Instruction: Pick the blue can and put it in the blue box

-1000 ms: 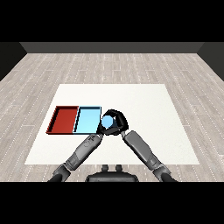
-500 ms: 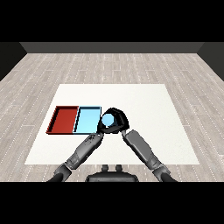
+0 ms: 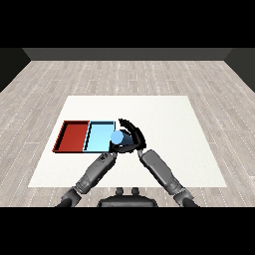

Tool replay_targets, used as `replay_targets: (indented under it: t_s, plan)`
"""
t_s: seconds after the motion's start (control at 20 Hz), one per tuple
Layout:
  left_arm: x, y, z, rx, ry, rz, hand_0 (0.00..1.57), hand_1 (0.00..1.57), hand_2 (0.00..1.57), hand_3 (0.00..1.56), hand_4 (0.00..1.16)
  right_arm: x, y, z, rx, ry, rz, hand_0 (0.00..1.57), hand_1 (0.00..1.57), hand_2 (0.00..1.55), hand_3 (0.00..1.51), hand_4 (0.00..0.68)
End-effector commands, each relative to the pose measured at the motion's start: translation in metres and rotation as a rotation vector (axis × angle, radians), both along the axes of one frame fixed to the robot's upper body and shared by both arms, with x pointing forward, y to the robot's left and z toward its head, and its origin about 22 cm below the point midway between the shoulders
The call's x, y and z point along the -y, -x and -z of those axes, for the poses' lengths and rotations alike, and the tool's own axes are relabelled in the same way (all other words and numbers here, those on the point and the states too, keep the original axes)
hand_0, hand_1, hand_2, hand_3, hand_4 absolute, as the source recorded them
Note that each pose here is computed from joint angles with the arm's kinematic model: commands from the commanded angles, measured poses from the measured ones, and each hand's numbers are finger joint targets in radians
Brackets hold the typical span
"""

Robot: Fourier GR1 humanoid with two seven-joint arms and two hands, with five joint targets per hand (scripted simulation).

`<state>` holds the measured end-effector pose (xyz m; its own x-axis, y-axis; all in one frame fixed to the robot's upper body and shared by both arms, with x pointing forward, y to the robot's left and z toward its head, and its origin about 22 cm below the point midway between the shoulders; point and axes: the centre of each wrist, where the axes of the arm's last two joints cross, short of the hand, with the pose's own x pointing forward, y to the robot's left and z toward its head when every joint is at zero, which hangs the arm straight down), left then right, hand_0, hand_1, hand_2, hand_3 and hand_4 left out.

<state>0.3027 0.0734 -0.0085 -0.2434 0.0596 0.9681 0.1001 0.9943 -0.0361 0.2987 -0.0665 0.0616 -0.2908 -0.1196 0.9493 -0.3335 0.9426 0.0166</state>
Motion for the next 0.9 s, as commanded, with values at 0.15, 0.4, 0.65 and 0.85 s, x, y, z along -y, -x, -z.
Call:
replay_targets:
  t_s: [0.15, 0.4, 0.65, 0.85]
  plan:
    - [-0.001, -0.0044, -0.001, 0.071, -0.042, -0.039, 1.57, 1.57, 1.57, 1.47, 1.14, 0.015, -0.003, 0.004, 0.035, -0.016, 0.084, 0.00, 0.00, 0.00, 0.00, 0.000]
    - [-0.009, -0.0128, 0.007, 0.080, -0.064, -0.052, 1.57, 1.57, 1.57, 1.48, 1.14, 0.038, 0.013, -0.006, 0.045, -0.116, 0.073, 0.00, 0.00, 0.00, 0.00, 0.000]
    - [-0.042, -0.0290, 0.000, 0.056, -0.101, -0.116, 1.57, 1.57, 1.57, 1.47, 1.13, 0.080, 0.015, -0.023, 0.058, -0.142, 0.030, 0.00, 0.00, 0.00, 0.00, 0.000]
    - [-0.064, -0.0316, -0.002, 0.096, -0.155, -0.197, 1.57, 1.57, 1.57, 1.47, 1.14, 0.122, 0.035, -0.023, 0.145, -0.174, 0.102, 0.00, 0.00, 0.00, 0.00, 0.000]
